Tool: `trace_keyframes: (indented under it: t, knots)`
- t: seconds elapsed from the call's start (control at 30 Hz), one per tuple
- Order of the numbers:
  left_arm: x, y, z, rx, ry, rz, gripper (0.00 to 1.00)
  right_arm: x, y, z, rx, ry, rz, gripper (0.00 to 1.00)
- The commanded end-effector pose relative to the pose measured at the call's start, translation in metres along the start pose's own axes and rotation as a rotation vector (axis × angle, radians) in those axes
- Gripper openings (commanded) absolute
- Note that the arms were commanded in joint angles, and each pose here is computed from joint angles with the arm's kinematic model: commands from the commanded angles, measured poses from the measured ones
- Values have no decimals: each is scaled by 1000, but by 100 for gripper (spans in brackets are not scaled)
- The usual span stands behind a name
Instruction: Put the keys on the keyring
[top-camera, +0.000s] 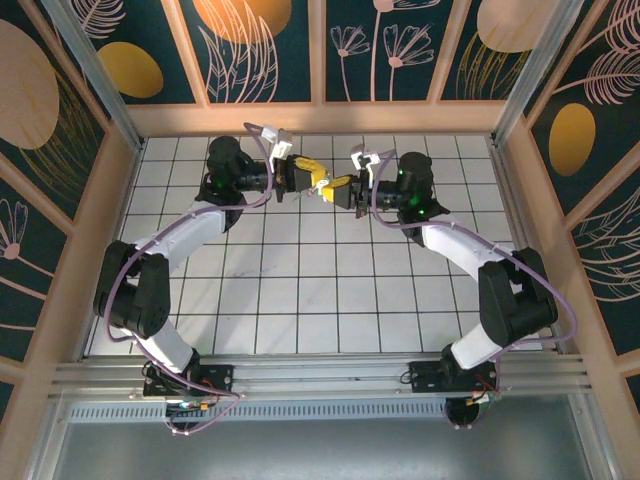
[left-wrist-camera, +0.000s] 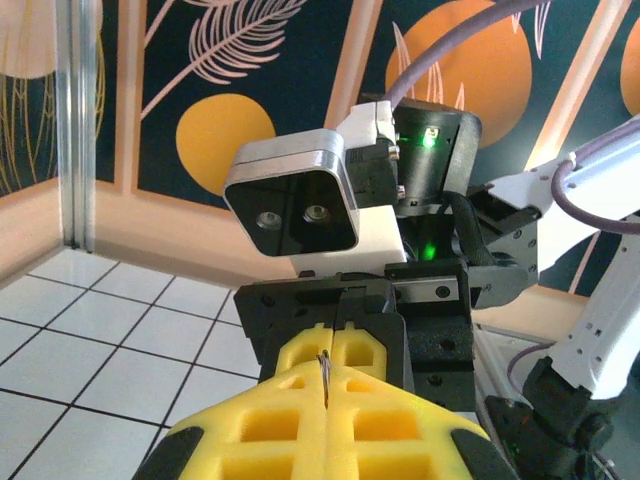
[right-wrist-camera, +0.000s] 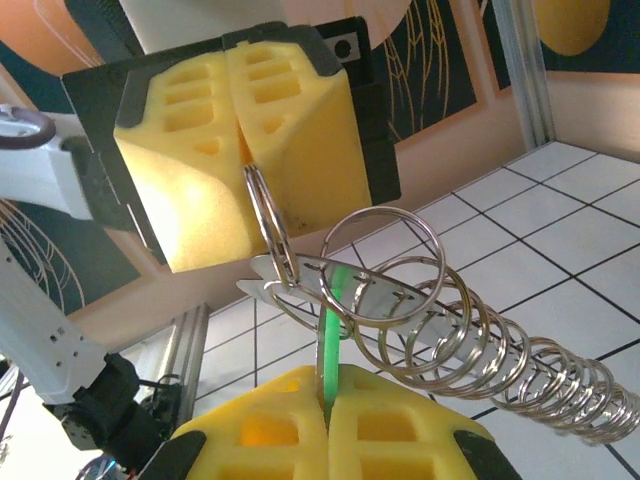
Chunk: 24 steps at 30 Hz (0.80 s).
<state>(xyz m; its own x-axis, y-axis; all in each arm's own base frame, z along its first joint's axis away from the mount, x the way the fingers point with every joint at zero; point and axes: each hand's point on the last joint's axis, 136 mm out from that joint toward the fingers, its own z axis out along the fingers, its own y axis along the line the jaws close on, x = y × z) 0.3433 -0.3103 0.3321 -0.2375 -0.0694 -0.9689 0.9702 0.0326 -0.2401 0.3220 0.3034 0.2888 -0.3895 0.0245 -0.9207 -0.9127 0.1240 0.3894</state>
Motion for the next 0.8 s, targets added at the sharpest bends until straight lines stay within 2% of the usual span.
trace_keyframes:
  t: [0.0,0.33,0.77]
  knots:
    - [-25,-21,-1,16,-82,63,0,-14,2,-2,35,-59,-34,0]
    - [-37,-23,-13,-39,-238,-1,0,-20,-14,-20,135,-142,-9,0]
    - [-43,-29,-16,-28,-307,-16,0,-18,-7,6,65,-91,5,0]
